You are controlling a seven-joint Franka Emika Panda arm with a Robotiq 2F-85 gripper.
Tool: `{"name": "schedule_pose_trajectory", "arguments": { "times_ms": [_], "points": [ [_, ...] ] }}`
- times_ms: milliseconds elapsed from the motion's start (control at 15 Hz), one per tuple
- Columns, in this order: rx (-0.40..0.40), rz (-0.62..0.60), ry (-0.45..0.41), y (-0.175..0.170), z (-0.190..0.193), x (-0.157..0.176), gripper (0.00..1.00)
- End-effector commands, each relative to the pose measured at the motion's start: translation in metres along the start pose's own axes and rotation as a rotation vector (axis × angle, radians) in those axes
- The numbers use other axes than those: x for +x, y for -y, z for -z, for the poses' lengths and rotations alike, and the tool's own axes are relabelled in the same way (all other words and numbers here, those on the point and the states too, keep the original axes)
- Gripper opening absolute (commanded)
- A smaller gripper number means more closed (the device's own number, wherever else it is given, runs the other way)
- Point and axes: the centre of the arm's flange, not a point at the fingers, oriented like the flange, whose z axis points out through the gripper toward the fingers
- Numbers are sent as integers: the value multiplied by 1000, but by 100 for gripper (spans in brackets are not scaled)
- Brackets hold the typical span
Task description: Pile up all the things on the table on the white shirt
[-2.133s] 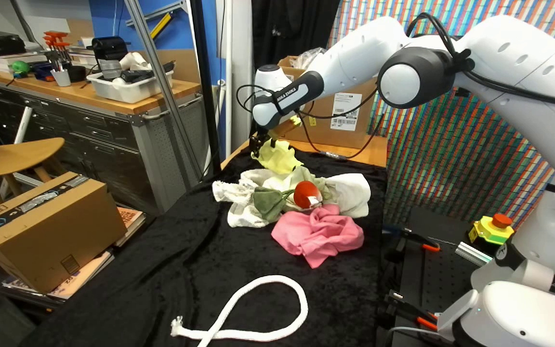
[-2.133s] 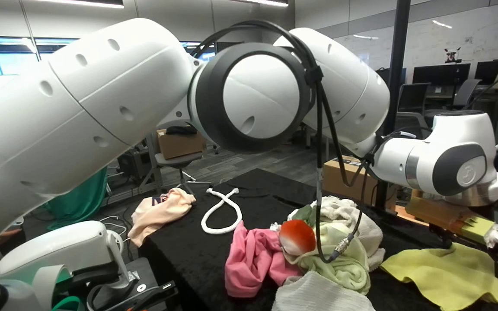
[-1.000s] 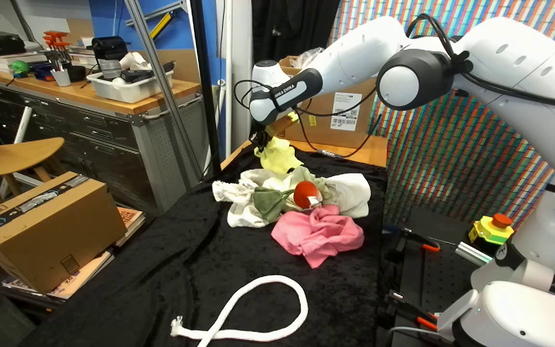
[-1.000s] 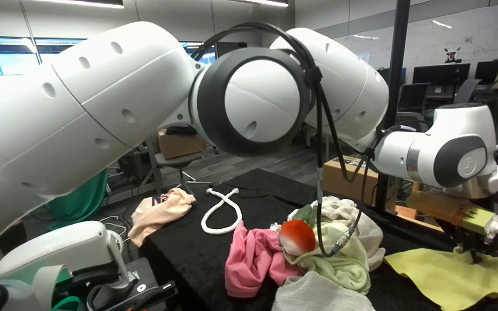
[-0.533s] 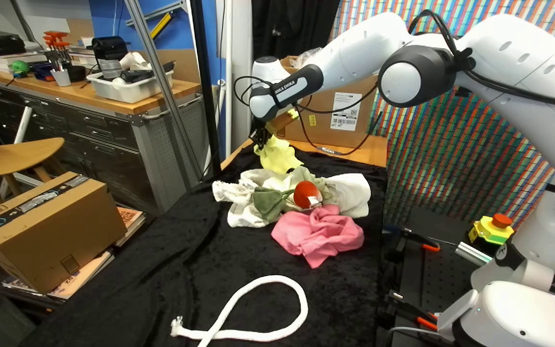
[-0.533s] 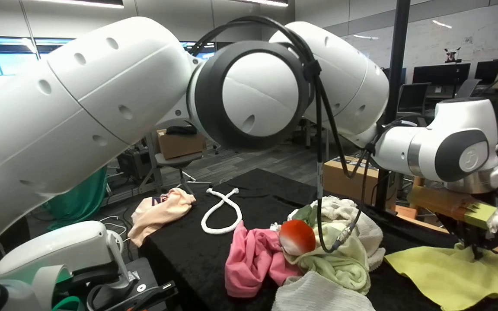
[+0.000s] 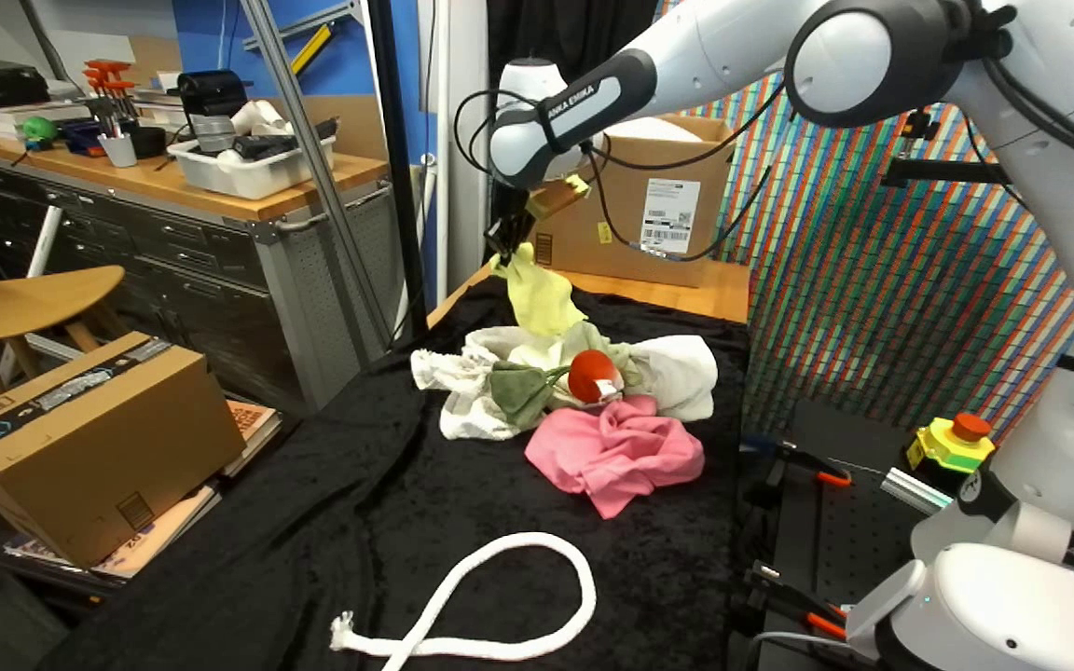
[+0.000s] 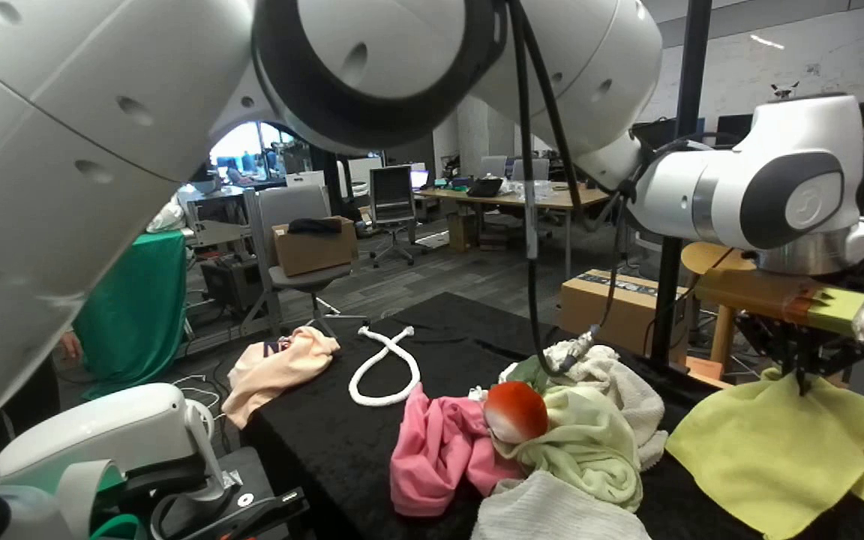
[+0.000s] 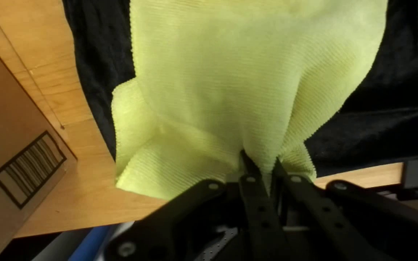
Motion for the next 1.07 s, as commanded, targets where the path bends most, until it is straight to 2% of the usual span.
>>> {"name": "schedule_pose_trajectory", "arguments": {
  "times_ms": [0, 667, 1000],
  "points": [
    [72, 86, 6, 14, 68, -52, 8],
    [169, 353, -2, 71, 192, -127, 8],
    [160, 491, 38, 123, 214, -148, 8]
  ]
}}
